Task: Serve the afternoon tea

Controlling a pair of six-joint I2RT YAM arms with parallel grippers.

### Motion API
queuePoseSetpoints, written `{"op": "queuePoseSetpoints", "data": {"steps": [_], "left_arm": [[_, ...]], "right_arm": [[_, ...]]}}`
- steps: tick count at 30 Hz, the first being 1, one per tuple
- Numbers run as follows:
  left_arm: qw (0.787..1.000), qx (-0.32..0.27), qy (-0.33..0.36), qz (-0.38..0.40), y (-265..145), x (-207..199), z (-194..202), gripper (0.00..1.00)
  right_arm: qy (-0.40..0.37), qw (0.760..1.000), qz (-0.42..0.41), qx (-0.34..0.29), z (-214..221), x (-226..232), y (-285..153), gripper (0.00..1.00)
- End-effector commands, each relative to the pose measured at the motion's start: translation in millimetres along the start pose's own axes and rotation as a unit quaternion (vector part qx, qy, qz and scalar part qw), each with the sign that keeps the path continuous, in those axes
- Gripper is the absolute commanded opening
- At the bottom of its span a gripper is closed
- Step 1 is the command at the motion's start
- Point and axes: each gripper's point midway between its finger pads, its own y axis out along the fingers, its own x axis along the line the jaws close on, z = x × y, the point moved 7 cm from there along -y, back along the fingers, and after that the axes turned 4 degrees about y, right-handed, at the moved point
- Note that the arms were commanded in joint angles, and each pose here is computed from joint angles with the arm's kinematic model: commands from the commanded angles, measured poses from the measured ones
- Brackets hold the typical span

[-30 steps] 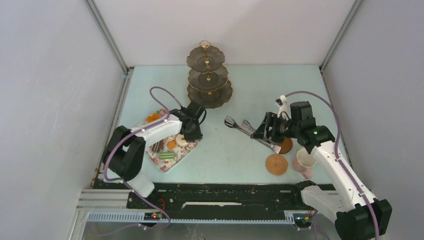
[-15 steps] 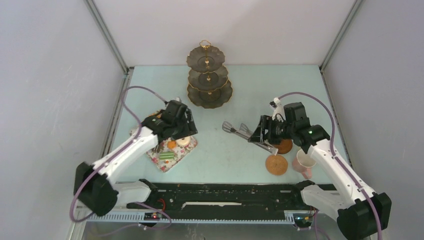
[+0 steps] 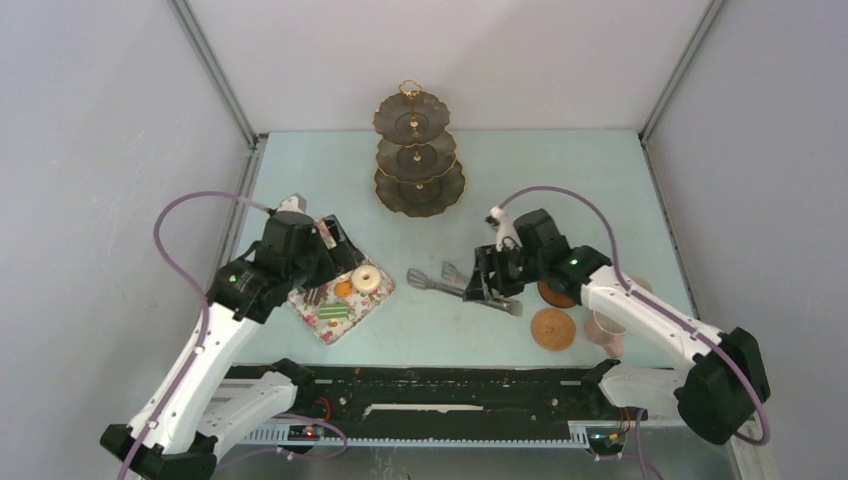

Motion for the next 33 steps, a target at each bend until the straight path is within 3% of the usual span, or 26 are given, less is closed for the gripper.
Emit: {"op": "queuePoseSetpoints", "data": {"steps": [1, 8, 22, 33], "left_arm": [[0.999, -0.017, -0.001, 0.035, -34.3, -12.7, -18.3, 0.95], [0.998, -0.036, 0.025, 0.049, -65.2, -21.0, -36.8, 0.97], [0.992, -0.064, 0.085, 0.063, -112.1, -27.6, -61.3, 0.98], [0.99, -0.058, 0.108, 0.074, -112.9, -30.7, -62.8, 0.99]], "right_arm": [[-0.135, 0.989, -0.039, -0.042, -19.8, 37.8, 20.9, 0.66], [-0.283, 0.953, -0.106, -0.033, -16.5, 89.3, 45.0, 0.66], [-0.387, 0.916, -0.104, 0.002, -12.6, 116.6, 93.5, 0.65], [-0.45, 0.89, -0.064, 0.03, -6.4, 111.0, 121.4, 0.61]]}}
